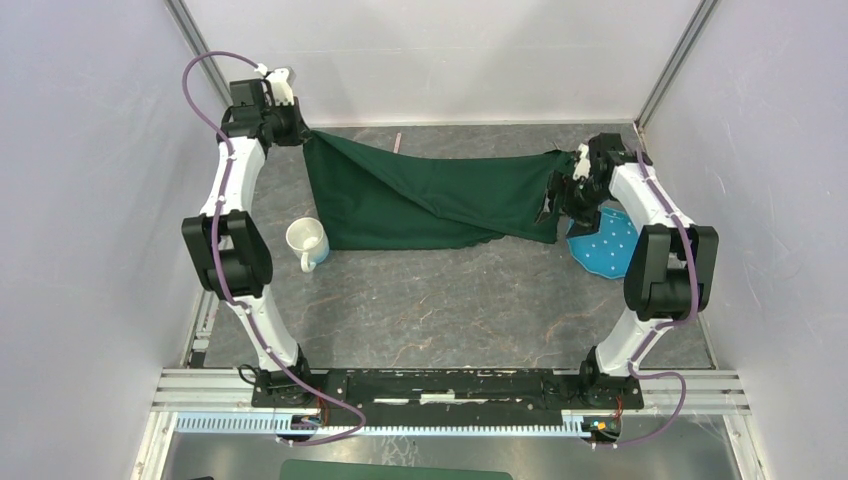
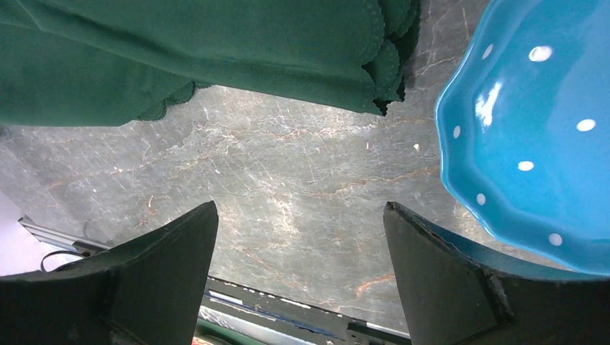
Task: Set the dinner table for one person
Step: Flatten out the napkin at the center of the board.
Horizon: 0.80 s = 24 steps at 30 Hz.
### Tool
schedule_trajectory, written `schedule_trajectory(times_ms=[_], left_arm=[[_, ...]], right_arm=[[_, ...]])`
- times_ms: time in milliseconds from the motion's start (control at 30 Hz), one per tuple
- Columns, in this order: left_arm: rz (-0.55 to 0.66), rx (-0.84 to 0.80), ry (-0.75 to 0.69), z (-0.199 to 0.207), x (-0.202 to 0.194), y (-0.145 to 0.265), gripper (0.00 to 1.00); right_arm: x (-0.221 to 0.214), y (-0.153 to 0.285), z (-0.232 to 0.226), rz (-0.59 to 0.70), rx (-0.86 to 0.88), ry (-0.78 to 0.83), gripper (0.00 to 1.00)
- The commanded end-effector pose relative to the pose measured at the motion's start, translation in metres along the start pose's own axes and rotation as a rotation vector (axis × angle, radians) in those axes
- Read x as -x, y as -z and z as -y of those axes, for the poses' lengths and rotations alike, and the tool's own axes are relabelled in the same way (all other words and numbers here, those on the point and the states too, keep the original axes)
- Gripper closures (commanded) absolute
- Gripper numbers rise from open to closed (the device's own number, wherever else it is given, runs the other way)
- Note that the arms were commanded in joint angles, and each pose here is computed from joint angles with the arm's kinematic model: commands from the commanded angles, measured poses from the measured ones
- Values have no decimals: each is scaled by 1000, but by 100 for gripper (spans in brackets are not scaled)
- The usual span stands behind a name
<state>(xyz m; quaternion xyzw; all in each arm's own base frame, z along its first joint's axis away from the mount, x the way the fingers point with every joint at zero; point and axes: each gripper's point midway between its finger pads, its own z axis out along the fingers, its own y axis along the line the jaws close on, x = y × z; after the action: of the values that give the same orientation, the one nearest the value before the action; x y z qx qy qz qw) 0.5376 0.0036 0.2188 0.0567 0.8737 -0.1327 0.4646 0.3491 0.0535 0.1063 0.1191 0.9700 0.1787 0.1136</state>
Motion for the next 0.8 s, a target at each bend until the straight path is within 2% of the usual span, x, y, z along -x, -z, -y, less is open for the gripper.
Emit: schedule_trajectory(times_ms=[0,367,767], left_arm=[[103,-10,2,-3,34,3,98],[107,6,4,-7,35,8,98],[96,26,8,-12,34,12,98]], right_arm=[[3,2,-9,58,36,4,9],[5,-32,-6,49,69,1,12],[48,-49,-13,98,88,38,14]])
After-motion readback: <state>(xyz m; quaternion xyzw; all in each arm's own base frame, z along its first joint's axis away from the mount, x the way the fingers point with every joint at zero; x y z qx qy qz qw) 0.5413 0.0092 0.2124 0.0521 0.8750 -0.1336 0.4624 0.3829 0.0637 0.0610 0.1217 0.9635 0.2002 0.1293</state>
